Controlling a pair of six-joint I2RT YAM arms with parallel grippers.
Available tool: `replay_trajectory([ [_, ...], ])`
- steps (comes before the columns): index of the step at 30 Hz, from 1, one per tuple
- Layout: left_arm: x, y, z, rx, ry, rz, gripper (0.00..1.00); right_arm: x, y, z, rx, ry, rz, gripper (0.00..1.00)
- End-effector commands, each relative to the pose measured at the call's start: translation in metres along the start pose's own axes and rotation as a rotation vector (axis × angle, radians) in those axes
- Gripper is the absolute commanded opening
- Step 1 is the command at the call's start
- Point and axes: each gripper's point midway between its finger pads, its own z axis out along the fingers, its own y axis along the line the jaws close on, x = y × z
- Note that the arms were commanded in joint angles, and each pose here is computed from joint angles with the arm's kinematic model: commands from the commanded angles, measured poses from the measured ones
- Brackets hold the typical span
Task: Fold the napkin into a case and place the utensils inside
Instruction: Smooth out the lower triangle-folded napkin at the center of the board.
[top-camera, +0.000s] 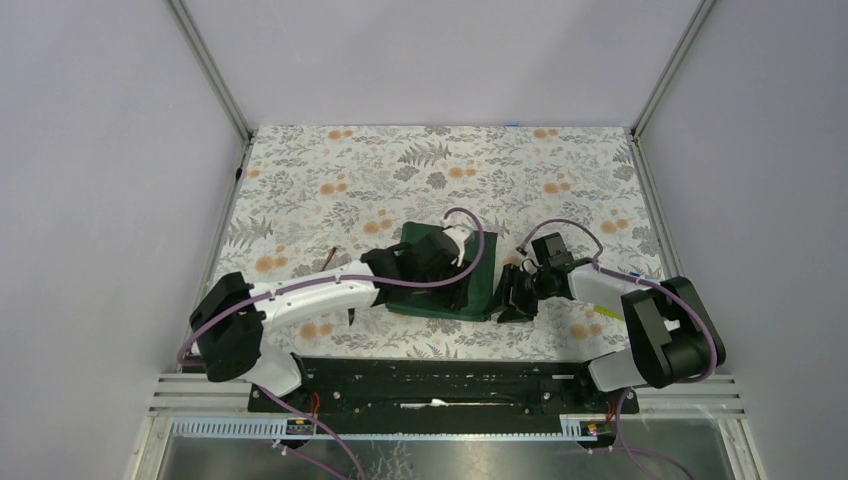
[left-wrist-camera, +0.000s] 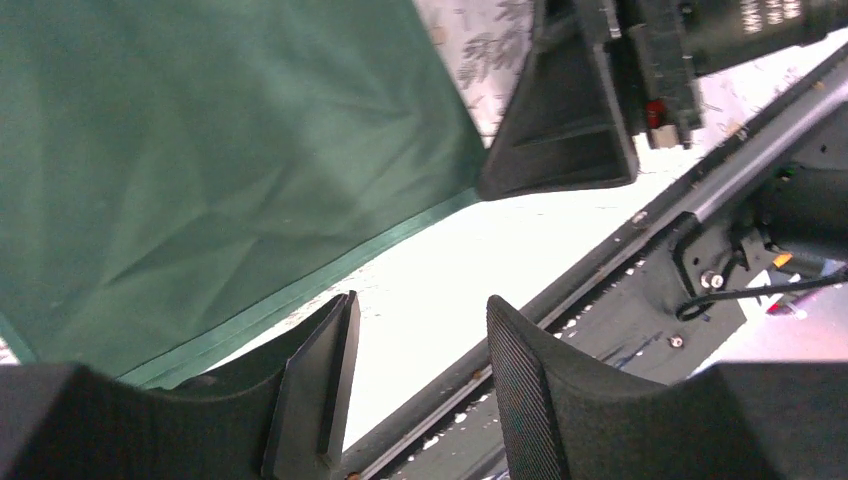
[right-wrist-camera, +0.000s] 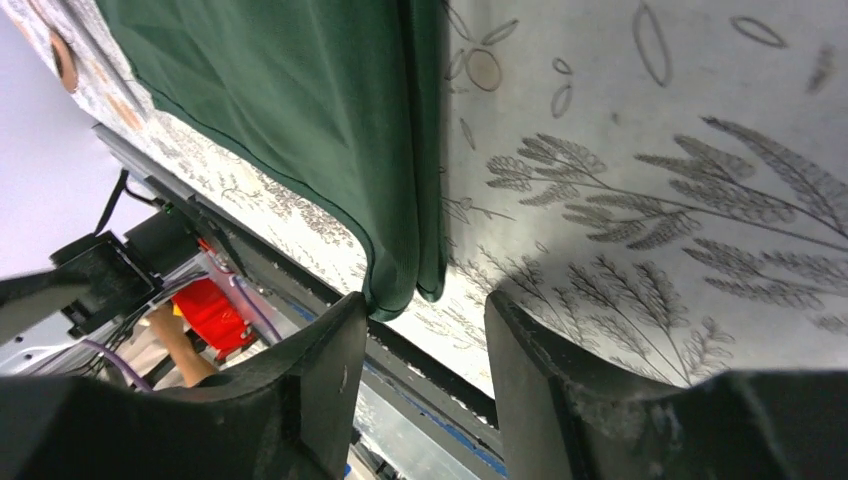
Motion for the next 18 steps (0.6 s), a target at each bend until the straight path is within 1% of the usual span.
replay_trajectory([
  [1, -0.013, 0.003, -0.015, 0.032, -0.079, -0.053, 0.55, -0.010, 0.010, 0.006, -0.063, -0.005, -0.037, 0.53],
  [12, -0.010, 0.014, -0.018, 0.025, -0.104, -0.067, 0.54, -0.004, 0.006, 0.013, -0.067, 0.034, -0.016, 0.33],
  [17, -0.016, 0.026, -0.028, 0.012, -0.137, -0.088, 0.54, -0.003, 0.003, 0.013, -0.045, 0.060, -0.010, 0.14],
  [18, -0.018, 0.029, -0.031, 0.011, -0.150, -0.095, 0.54, -0.003, 0.003, 0.013, -0.041, 0.066, -0.009, 0.13],
])
